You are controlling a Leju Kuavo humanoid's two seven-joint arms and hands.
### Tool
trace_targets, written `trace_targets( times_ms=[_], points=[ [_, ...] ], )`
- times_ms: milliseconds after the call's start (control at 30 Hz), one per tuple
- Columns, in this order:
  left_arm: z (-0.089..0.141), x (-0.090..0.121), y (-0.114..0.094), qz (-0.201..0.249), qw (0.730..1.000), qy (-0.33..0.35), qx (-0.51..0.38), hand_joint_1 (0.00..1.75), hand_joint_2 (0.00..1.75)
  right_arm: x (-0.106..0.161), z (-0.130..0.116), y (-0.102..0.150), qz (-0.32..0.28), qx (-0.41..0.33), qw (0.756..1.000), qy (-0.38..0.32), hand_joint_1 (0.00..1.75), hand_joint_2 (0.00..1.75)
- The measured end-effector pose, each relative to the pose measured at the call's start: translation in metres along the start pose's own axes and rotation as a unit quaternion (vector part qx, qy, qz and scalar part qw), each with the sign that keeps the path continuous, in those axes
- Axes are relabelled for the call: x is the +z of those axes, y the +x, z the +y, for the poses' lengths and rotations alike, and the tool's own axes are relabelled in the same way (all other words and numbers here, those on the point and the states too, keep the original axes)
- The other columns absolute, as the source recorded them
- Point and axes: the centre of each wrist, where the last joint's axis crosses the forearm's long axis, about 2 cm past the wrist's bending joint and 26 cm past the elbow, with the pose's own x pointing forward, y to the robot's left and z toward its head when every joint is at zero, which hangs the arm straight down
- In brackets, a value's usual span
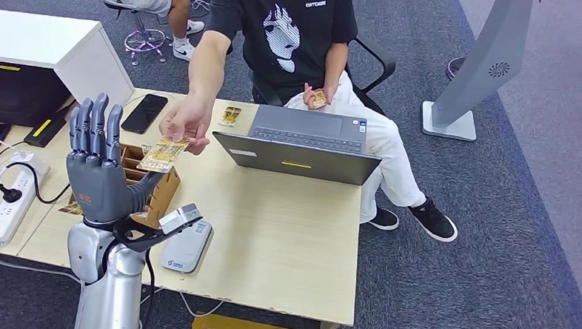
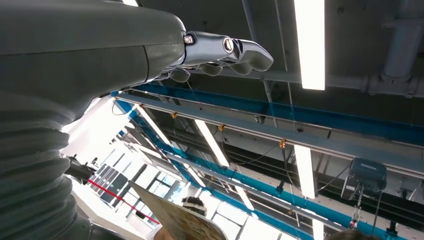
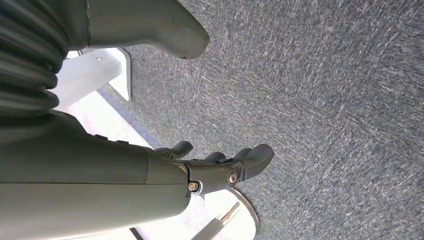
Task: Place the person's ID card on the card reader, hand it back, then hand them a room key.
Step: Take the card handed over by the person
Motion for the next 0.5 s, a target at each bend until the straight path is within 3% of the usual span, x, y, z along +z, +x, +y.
trace_targets(
  times_ms=[100,133,500],
  points=[
    [0.0000,0.0000,-0.0001,0.000,1.000,0.000,0.000,1.60,1.75,0.0000,0.0000,-0.0002,-0.001,0.000,1.000,0.000,0.00,1.75],
    [0.0000,0.0000,-0.0001,0.000,1.000,0.000,0.000,1.75,1.75,-0.0001,0.0000,-0.0003,-0.001,0.000,1.000,0.000,0.00,1.75],
    [0.0002,-0.0003,-0.0001,-0.004,1.000,-0.003,-0.004,1.75,1.75,-0.0003,-0.0004,-0.0003,-0.001,-0.005,1.000,0.000,0.00,1.75]
  ],
)
